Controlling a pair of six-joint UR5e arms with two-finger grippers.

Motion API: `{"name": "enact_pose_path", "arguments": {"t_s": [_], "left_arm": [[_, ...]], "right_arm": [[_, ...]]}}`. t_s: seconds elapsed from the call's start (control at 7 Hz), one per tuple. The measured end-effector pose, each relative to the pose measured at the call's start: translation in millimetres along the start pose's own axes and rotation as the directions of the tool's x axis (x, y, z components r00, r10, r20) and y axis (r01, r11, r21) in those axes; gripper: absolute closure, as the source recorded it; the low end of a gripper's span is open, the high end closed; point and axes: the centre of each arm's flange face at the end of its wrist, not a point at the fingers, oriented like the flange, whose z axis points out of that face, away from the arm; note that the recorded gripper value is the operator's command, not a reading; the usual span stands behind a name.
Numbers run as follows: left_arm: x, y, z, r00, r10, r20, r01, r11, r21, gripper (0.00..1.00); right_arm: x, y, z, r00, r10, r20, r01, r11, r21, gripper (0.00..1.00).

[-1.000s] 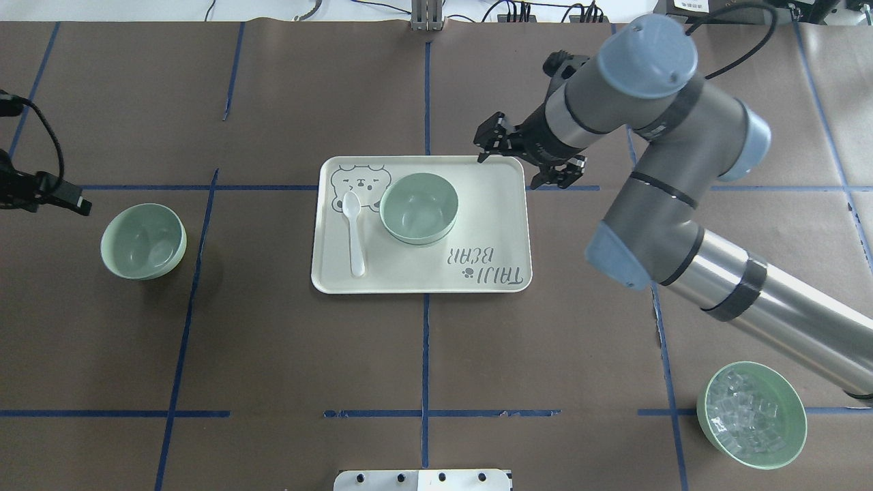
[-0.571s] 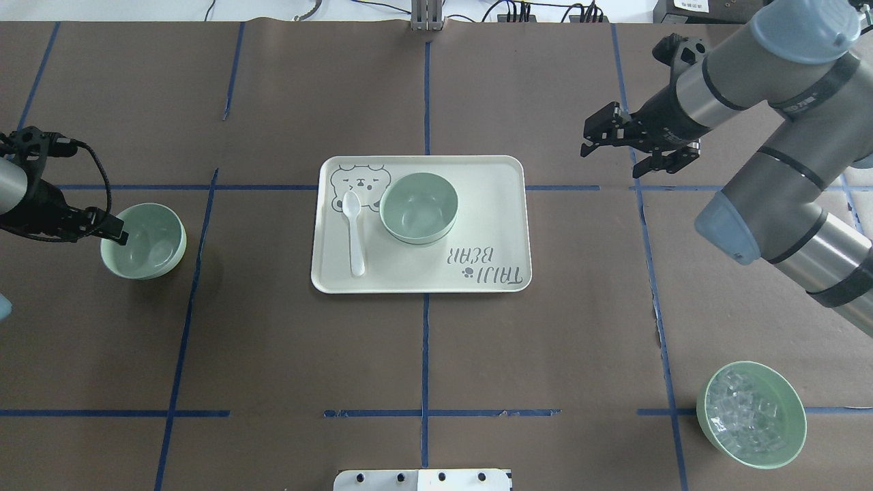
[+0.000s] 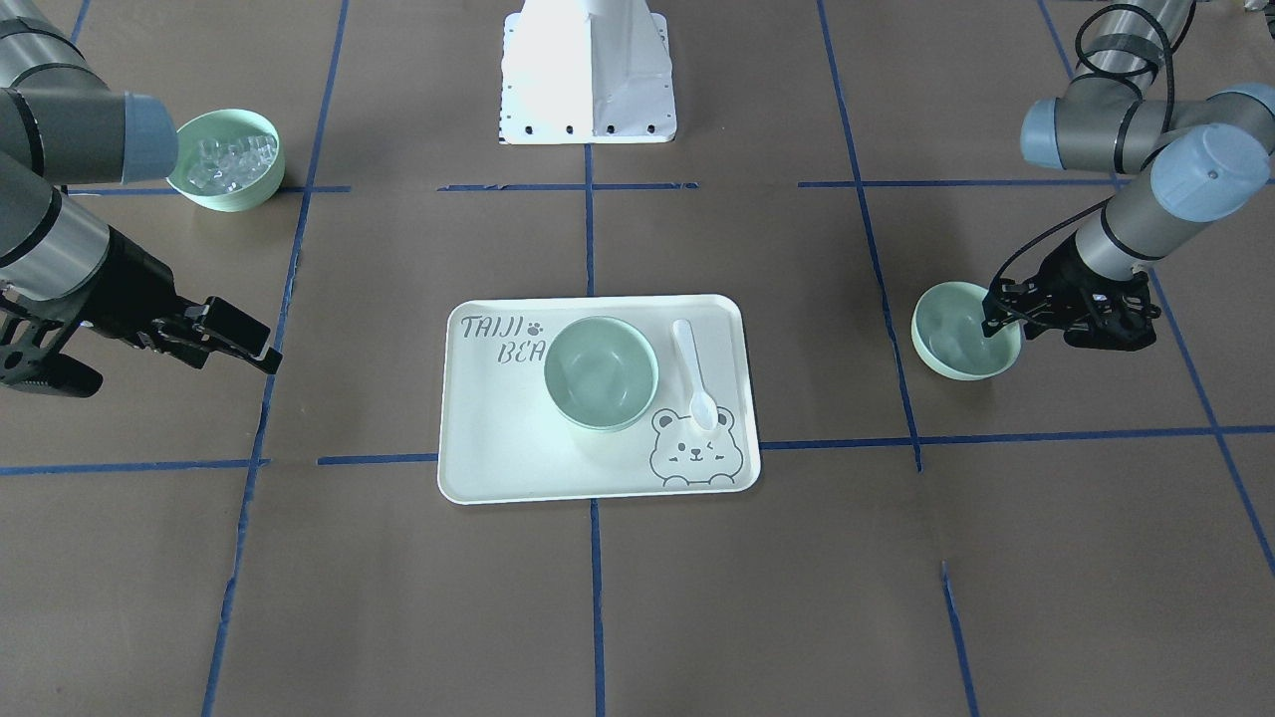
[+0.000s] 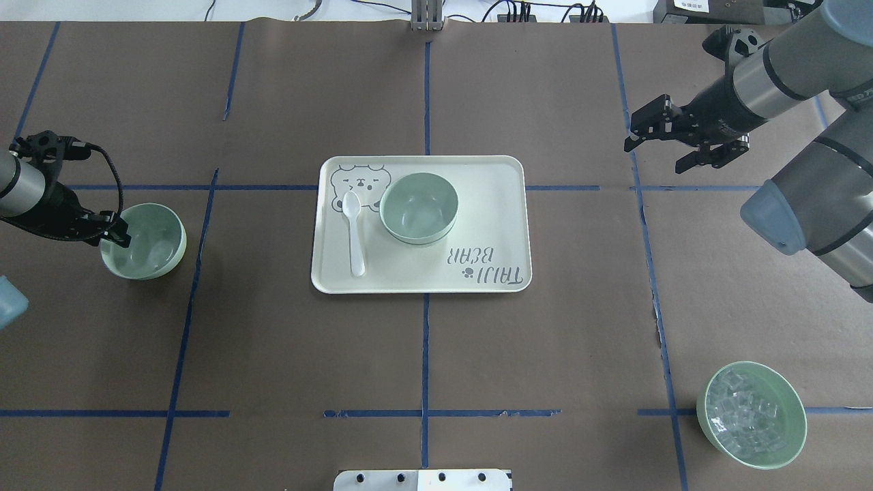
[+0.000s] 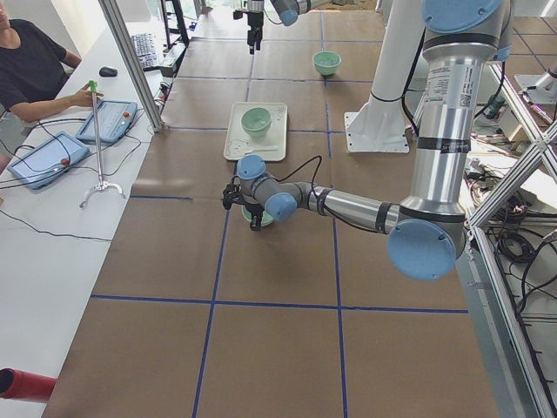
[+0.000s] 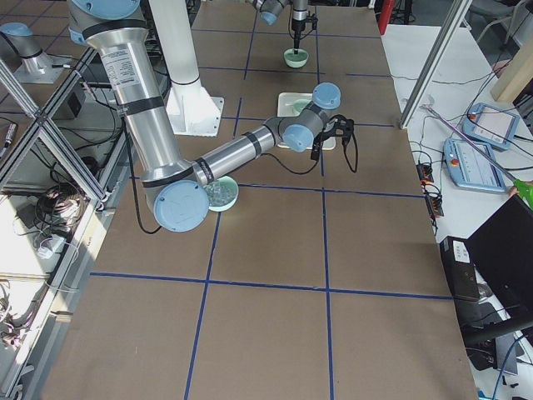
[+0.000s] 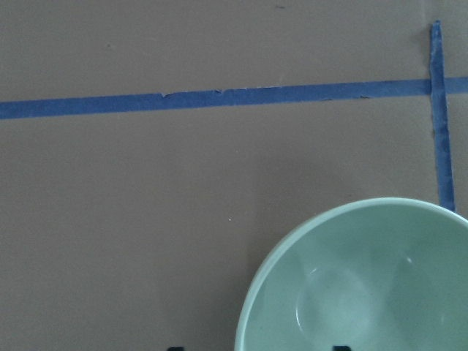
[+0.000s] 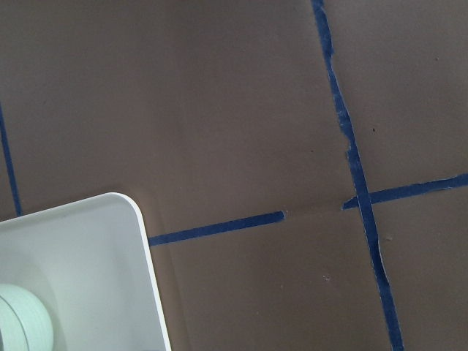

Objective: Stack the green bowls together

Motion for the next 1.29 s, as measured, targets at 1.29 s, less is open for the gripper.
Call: {"name": "enact_pose_path", "arguments": {"t_s": [1.29], "left_arm": [[381.1, -58.3, -48.9, 0.949, -0.212, -0.233, 0.204, 0.977, -0.060, 1.00]], "right_arm": [[105.1, -1.0, -2.5, 0.982, -0.157, -0.106, 0.159, 0.987, 0.014, 0.00]]}}
